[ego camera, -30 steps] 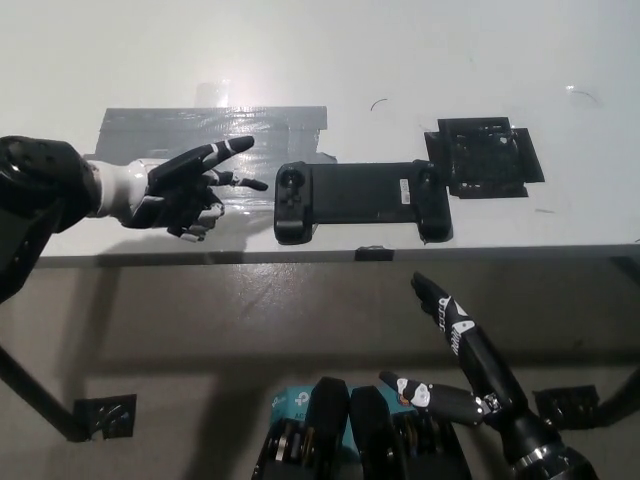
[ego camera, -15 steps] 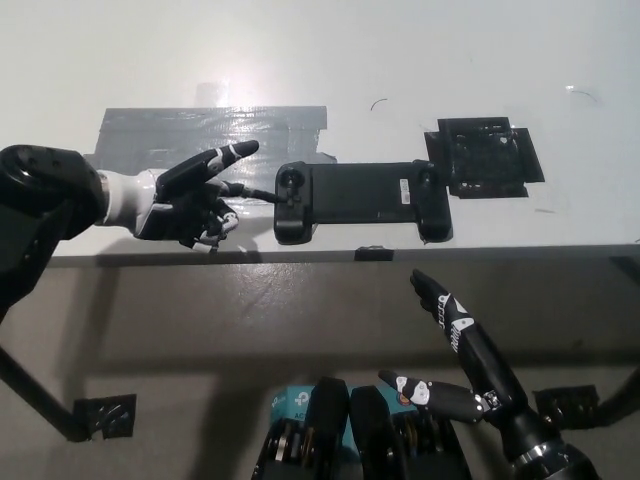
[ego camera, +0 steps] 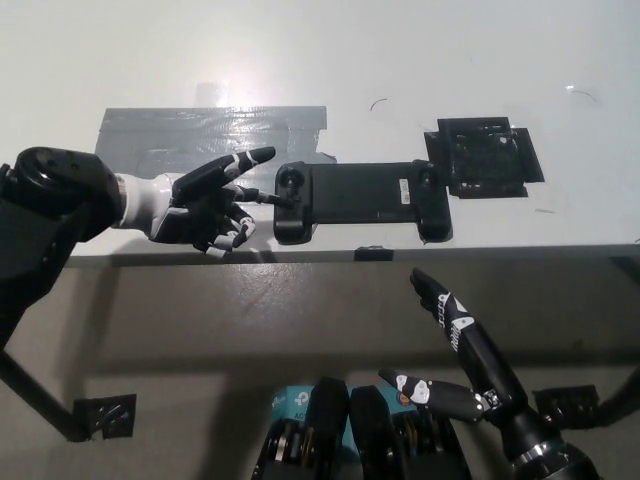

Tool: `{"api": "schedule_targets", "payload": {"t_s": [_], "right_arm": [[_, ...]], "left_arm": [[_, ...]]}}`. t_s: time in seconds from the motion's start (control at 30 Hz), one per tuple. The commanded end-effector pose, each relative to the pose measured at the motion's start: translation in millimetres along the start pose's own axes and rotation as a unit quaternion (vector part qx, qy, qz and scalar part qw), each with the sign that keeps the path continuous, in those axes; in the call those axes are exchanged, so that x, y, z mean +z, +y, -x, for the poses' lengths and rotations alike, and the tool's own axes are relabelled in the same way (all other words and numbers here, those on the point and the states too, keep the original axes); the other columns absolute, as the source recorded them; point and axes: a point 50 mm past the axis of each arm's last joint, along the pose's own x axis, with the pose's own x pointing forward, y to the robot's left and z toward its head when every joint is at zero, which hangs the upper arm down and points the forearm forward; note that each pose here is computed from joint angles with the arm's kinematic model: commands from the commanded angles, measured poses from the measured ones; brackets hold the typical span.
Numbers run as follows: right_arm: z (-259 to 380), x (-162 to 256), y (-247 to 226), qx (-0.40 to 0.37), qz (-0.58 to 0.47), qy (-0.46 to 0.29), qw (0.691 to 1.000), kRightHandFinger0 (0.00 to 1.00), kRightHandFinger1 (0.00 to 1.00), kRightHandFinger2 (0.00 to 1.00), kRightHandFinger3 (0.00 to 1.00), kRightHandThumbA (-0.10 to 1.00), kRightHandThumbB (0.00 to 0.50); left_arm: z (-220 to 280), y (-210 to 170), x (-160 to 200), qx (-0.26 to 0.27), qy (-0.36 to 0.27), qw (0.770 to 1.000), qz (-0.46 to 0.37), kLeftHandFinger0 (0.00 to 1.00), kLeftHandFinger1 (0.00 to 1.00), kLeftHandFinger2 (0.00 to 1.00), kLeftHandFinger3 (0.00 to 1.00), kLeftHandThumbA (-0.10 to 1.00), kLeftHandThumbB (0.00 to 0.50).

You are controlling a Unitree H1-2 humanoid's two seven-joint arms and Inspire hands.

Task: A controller is being placed at the center of the desk near the left hand and the robot uses its left hand's index finger to press a button at the left area of the controller

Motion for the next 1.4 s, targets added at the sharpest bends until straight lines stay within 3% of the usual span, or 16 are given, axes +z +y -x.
{"api": "schedule_targets", "payload": {"t_s": [0.0,0.27,0.73,1.37], "right_arm": [[-9,16,-5,0.003,0.011,-0.031,0.999,1.00,1.00,1.00,1.00,0.84,0.280],[-9,17,-4,0.004,0.011,-0.033,0.999,1.00,1.00,1.00,1.00,0.82,0.282],[-6,16,-4,0.004,0.010,-0.029,1.000,1.00,1.00,1.00,1.00,0.83,0.276],[-8,14,-4,0.005,0.007,-0.030,1.000,1.00,1.00,1.00,1.00,0.82,0.280]], "left_arm": [[14,10,38,0.026,-0.013,0.999,-0.034,0.00,0.00,0.24,1.00,1.00,0.489],[12,9,43,0.032,-0.021,0.999,-0.038,0.00,0.00,0.23,1.00,1.00,0.444],[9,8,45,0.054,-0.026,0.997,-0.044,0.00,0.00,0.15,1.00,1.00,0.438],[5,9,36,0.100,0.002,0.993,-0.061,0.00,0.00,0.29,1.00,1.00,0.435]]}}
